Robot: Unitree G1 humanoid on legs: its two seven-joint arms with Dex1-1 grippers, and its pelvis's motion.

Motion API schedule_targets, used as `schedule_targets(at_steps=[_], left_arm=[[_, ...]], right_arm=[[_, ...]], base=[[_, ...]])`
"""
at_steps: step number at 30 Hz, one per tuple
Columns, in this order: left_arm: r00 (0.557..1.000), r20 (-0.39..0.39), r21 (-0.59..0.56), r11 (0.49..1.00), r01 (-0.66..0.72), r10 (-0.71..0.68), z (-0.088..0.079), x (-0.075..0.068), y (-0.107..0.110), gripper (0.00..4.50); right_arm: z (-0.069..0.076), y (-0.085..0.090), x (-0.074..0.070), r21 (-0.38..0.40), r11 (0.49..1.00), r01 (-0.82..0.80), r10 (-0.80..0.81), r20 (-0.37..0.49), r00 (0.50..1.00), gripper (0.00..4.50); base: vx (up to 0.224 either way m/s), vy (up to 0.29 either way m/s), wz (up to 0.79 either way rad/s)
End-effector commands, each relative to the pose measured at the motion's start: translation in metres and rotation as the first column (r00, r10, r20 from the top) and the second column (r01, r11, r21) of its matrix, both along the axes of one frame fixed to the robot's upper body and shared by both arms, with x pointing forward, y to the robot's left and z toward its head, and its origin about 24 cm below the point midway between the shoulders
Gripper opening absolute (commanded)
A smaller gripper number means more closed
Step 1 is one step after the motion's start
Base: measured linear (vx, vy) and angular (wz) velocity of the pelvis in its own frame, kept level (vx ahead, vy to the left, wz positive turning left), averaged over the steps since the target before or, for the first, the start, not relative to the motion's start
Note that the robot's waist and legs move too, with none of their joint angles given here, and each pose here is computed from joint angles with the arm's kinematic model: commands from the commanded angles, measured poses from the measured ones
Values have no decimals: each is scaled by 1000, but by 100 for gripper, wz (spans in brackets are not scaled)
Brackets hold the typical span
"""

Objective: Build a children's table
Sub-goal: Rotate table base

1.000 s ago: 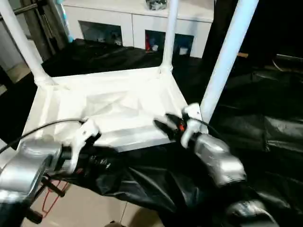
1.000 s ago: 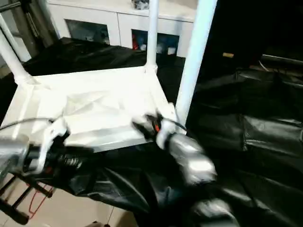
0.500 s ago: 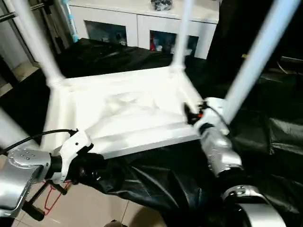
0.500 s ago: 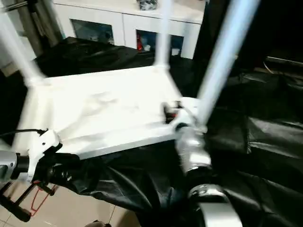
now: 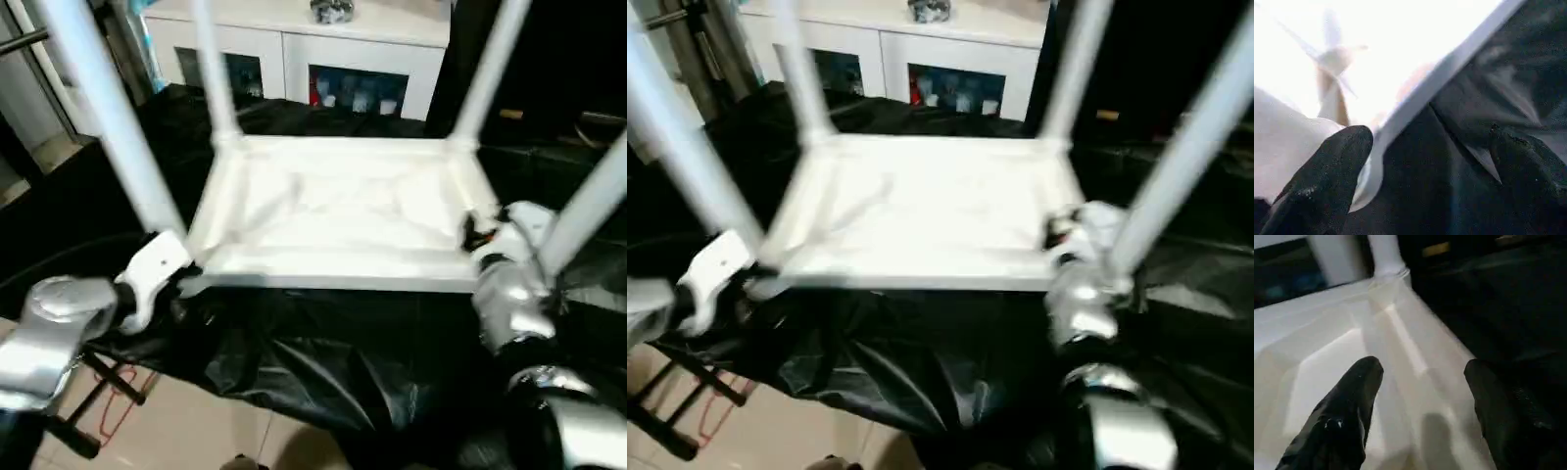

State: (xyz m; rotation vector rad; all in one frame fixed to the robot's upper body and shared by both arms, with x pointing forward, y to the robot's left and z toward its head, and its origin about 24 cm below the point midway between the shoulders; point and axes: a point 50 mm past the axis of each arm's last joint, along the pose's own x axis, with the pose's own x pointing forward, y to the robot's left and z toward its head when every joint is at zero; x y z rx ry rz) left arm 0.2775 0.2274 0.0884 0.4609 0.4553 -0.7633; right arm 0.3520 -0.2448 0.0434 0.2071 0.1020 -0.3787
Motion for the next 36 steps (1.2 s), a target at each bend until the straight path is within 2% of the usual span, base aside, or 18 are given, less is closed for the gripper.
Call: schedule_targets(at_steps=[1,6,9,12,13,16,17,18,19,20,26,28,29,32,33,34,35,36], left_arm=[[999,51,24,1000,-14,13,1,6,-1,441],[995,94,-9,1000,-30,31,-4,12,-8,441],[994,95,-34,998,-52,55,-6,10,-4,441],[995,76,-134,990,-51,62,-3,3,2,441],[996,70,-176,983,-47,60,-2,0,4,441],[997,56,-269,962,-34,51,2,-8,8,441],[997,53,-272,962,-31,47,2,-9,9,441],[1000,24,-290,957,-9,17,3,-18,13,441],[1000,12,-294,956,-4,7,3,-22,14,441],[998,-66,-287,958,2,-22,2,-37,24,441],[990,-143,-265,963,-53,15,0,-47,41,441],[989,-126,-255,961,-105,74,-2,-44,51,441],[989,-57,-276,950,-148,137,0,-36,56,441],[971,64,-327,924,-198,230,2,-21,57,441],[960,107,-372,906,-203,259,3,-13,52,441],[960,107,-372,906,-203,259,3,-13,52,441],[958,145,-454,877,-156,246,7,-1,36,441],[958,145,-454,877,-156,246,7,-1,36,441]], right_arm=[[3,-15,-3,8,997,76,-76,9,997,312],[7,-28,-4,-15,994,112,-112,7,994,312],[9,-24,0,-36,999,32,-32,11,999,312],[9,4,6,-91,973,-214,216,15,976,312],[8,16,7,-113,947,-302,305,13,952,312],[7,37,6,-135,889,-439,446,29,895,312],[7,39,6,-137,883,-448,456,31,890,312],[6,52,3,-156,837,-524,537,50,842,312],[6,57,2,-161,822,-547,561,56,826,312],[6,70,-4,-159,774,-613,630,96,771,312],[5,80,-18,-160,712,-684,702,123,702,312],[3,81,-34,-167,651,-741,759,122,639,312],[4,79,-48,-153,613,-775,790,141,597,312],[6,72,-76,-120,543,-831,836,170,522,312],[5,66,-89,-110,505,-856,860,152,488,312],[5,66,-89,-110,505,-856,860,152,488,312],[-2,50,-109,-83,456,-886,890,70,451,312],[-2,50,-109,-83,456,-886,890,70,451,312]], base=[[0,0,0],[0,0,0],[0,0,0],[0,0,0],[0,0,0],[0,0,0],[0,0,0],[0,0,0],[0,0,0],[0,0,0],[0,0,0],[0,0,0],[0,0,0],[0,0,0],[0,0,0],[0,0,0],[0,0,0],[0,0,0]])
